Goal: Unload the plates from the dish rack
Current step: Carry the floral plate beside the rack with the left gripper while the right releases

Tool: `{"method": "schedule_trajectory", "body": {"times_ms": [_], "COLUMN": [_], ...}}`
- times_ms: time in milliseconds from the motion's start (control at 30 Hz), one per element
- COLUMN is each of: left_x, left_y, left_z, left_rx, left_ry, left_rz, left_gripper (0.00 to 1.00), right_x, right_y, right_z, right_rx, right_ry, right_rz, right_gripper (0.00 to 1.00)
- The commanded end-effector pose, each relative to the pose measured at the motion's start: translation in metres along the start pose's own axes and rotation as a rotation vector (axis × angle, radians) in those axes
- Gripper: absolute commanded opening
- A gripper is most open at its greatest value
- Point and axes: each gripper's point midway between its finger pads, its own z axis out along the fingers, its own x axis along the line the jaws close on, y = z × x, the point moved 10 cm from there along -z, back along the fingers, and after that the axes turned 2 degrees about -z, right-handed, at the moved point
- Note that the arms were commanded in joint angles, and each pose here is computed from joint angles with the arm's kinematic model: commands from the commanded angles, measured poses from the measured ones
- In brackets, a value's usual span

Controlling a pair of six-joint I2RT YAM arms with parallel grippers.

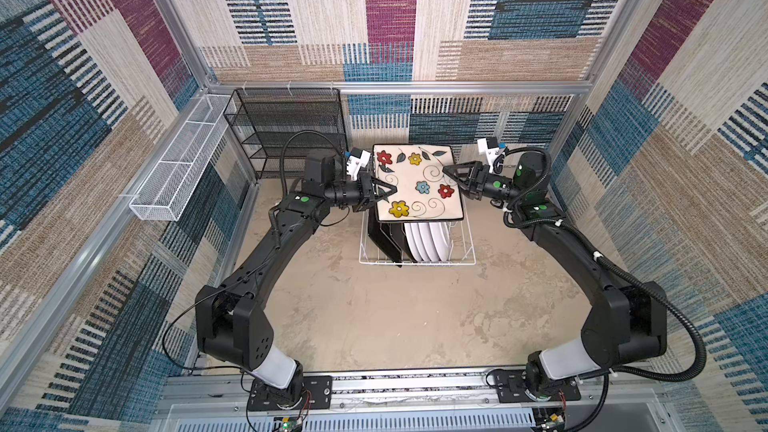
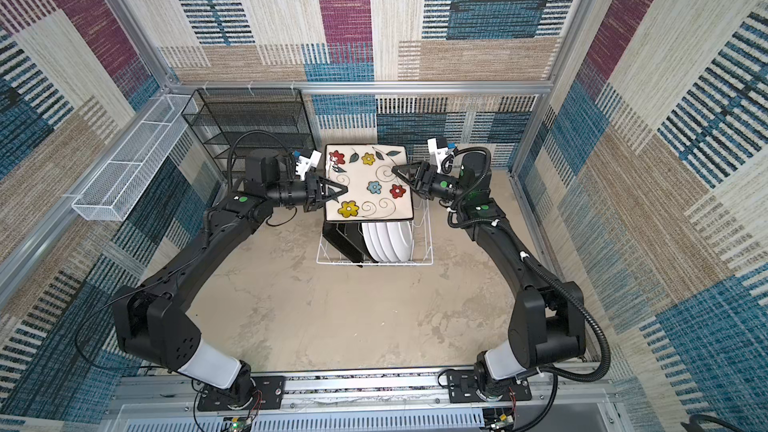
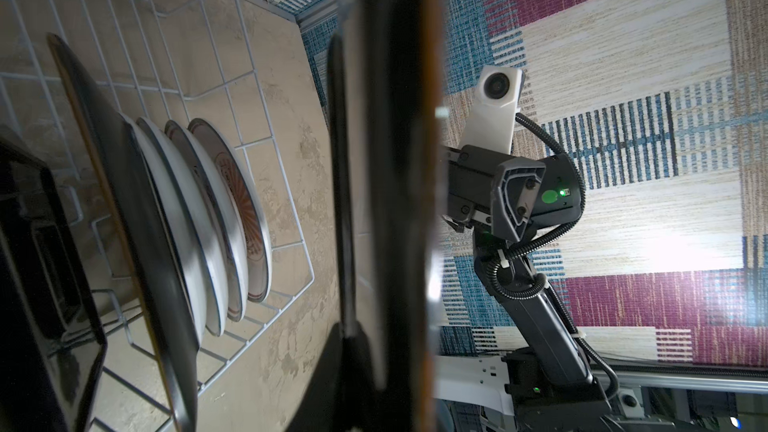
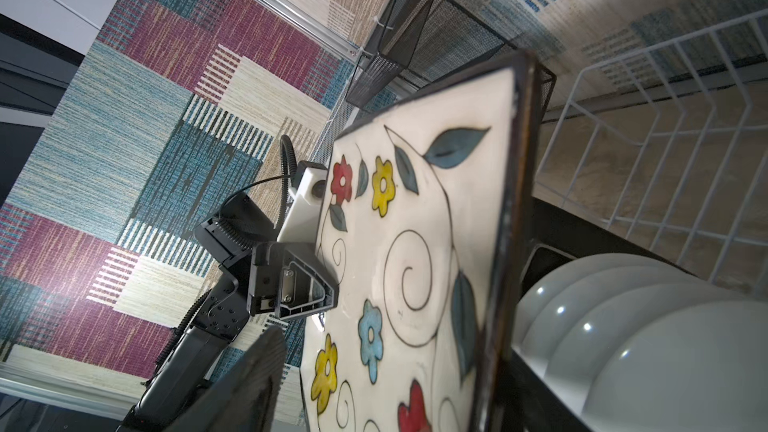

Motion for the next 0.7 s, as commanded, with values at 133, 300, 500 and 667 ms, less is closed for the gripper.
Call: {"method": "schedule_trajectory", "body": {"times_ms": [133, 300, 500, 667], "left_x": [-0.045, -0.059, -0.075, -0.088], "left_y": [0.006, 0.004, 0.001, 0.0], "left_z": [-0.03, -0.053, -0.089, -0.12], "left_rx": [-0.053, -0.074, -0.114, -0.145], "left_ry": [-0.051, 0.043, 0.22, 0.375], "left_rz": [0.167, 0.21, 0.276, 0.304], "left_gripper": [0.0, 0.0, 0.0, 0.0], "right_x": [0.017, 0.031, 0.042, 0.052], "right_y": [0.005, 0.004, -0.008, -0.024], "right_z": [-0.012, -0.025, -0.044, -0.057], "right_rx": [-0.07, -0.069, -0.056, -0.038], "right_ry": [-0.098, -0.217, -0.347, -0.344], "right_rz": [-0.117, -0.26, -0.458, -0.577], "right_gripper": [1.0, 0.99, 0.99, 0.99]}}
